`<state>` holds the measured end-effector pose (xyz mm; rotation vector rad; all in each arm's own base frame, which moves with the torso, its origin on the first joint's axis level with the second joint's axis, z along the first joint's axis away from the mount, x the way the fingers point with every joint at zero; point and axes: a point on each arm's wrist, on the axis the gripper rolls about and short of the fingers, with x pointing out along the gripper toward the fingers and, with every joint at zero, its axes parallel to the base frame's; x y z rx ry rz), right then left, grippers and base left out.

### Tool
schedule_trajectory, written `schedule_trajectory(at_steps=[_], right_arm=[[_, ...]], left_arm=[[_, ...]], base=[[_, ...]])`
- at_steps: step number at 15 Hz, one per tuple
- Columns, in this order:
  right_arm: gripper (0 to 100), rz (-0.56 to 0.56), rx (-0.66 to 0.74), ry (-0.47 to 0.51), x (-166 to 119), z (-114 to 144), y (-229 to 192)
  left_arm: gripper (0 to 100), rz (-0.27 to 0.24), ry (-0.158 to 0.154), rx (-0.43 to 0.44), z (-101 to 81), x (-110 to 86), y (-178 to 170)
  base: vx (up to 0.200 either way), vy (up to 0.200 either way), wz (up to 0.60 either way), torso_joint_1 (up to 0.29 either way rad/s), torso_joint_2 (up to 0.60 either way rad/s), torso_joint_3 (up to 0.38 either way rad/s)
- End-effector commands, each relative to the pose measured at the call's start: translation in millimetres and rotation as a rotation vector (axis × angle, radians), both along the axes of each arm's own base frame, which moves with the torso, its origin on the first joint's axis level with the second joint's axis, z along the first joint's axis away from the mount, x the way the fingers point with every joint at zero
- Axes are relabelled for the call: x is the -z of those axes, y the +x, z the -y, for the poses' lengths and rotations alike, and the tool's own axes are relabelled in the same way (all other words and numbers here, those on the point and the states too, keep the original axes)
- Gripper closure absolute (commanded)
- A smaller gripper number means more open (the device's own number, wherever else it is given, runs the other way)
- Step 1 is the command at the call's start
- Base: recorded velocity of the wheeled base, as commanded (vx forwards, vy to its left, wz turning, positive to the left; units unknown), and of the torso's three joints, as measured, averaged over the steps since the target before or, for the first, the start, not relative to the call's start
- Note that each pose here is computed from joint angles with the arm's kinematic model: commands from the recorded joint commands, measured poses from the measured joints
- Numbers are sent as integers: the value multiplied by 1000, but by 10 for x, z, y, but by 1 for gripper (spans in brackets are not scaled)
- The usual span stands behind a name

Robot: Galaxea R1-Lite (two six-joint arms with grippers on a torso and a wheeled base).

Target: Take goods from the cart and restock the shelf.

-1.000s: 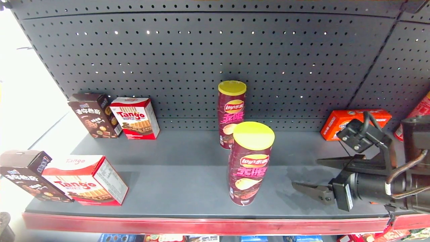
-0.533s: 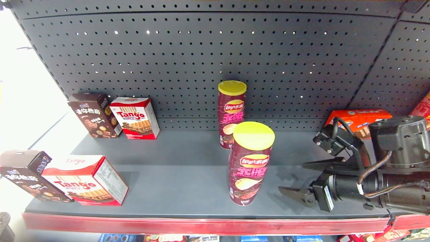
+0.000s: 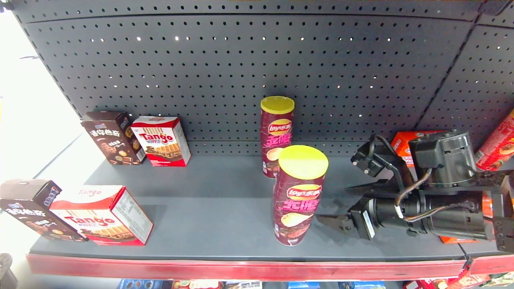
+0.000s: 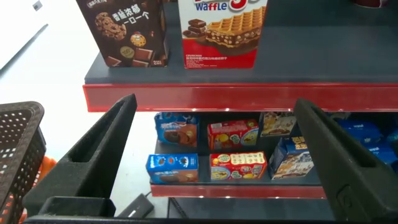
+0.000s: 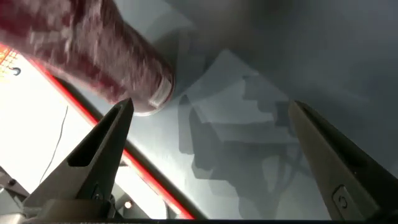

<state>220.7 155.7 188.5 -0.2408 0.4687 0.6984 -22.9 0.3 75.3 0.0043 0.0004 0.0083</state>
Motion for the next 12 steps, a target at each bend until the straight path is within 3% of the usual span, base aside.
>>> schedule_trajectory(at_steps=[1, 12], right_arm=[[0, -10, -8, -7, 35, -65, 58], [0, -6, -11, -16, 43, -146, 95]], left_arm=[[0, -1, -1, -1, 0, 0, 1], [0, -1, -1, -1, 0, 0, 1]], base=[[0, 0, 0, 0, 0, 0], [0, 0, 0, 0, 0, 0]])
